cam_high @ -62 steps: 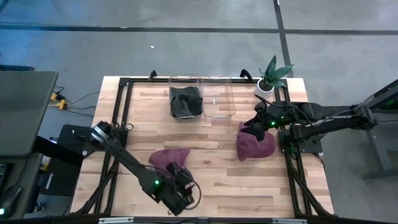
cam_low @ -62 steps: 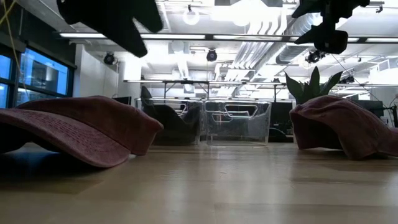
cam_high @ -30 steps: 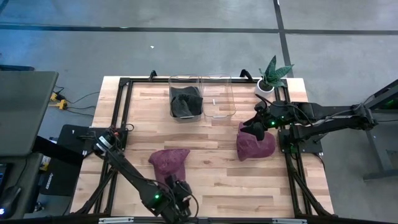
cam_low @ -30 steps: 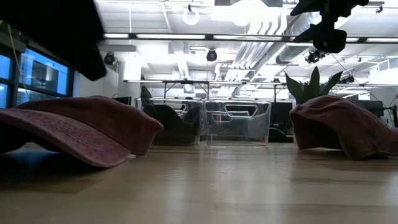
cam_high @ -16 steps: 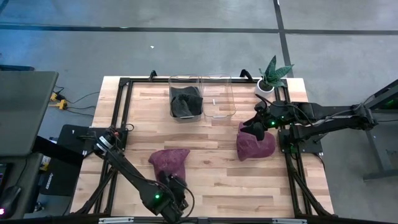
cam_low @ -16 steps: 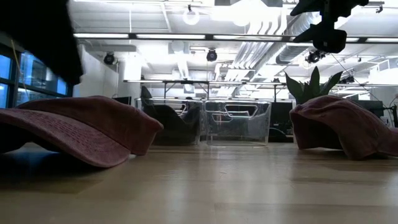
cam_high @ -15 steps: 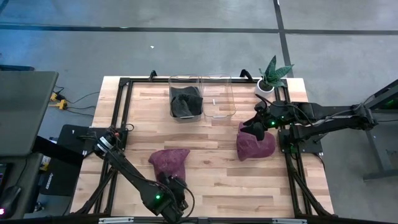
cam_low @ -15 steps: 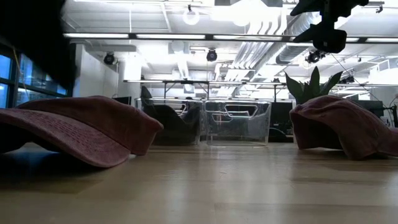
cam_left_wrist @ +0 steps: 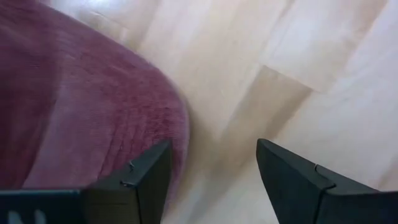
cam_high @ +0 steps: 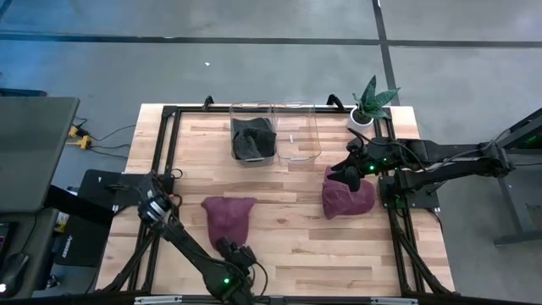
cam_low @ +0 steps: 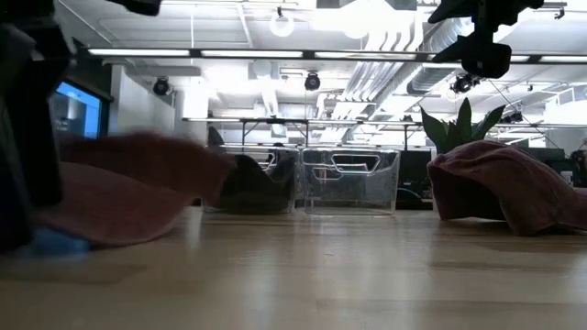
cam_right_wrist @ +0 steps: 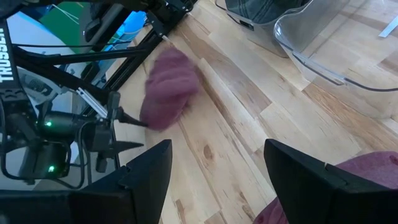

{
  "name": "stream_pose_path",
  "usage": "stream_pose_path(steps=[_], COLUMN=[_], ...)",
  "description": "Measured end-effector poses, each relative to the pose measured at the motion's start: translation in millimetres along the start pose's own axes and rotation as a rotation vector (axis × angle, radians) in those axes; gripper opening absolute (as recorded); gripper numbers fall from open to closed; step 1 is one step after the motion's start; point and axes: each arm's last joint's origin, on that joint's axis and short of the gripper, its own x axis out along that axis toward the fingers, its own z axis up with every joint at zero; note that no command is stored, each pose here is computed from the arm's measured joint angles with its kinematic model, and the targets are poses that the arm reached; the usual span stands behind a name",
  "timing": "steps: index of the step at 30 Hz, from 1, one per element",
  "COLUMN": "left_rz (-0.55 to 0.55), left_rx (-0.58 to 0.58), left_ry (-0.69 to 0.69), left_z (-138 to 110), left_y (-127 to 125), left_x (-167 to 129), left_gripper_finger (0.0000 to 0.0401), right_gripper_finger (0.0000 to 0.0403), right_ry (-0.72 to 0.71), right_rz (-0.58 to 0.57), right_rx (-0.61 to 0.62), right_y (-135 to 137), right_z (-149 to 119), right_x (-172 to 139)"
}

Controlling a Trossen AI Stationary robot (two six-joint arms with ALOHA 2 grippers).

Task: Pick & Place hat
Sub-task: Put the left red cap into the right transparent bin

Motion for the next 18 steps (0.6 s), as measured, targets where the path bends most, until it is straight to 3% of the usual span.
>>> stream_pose_path(steps=[10, 18], left_rz=[0.074, 0.119], left_rx=[0.037, 0.121], left_ry=[-0.061, 0.016], left_z=[4, -8], left_y=[4, -1], left_x=[-12, 2], left_gripper_finger=[0.0224, 0.0224], right_gripper_finger=[0.0250, 0.0250], right_ry=[0.000, 0.000], right_rz=[0.000, 0.000], right_rx=[0.001, 0.000], right_y=[0, 0], right_z=[0, 0], right_x=[0, 0])
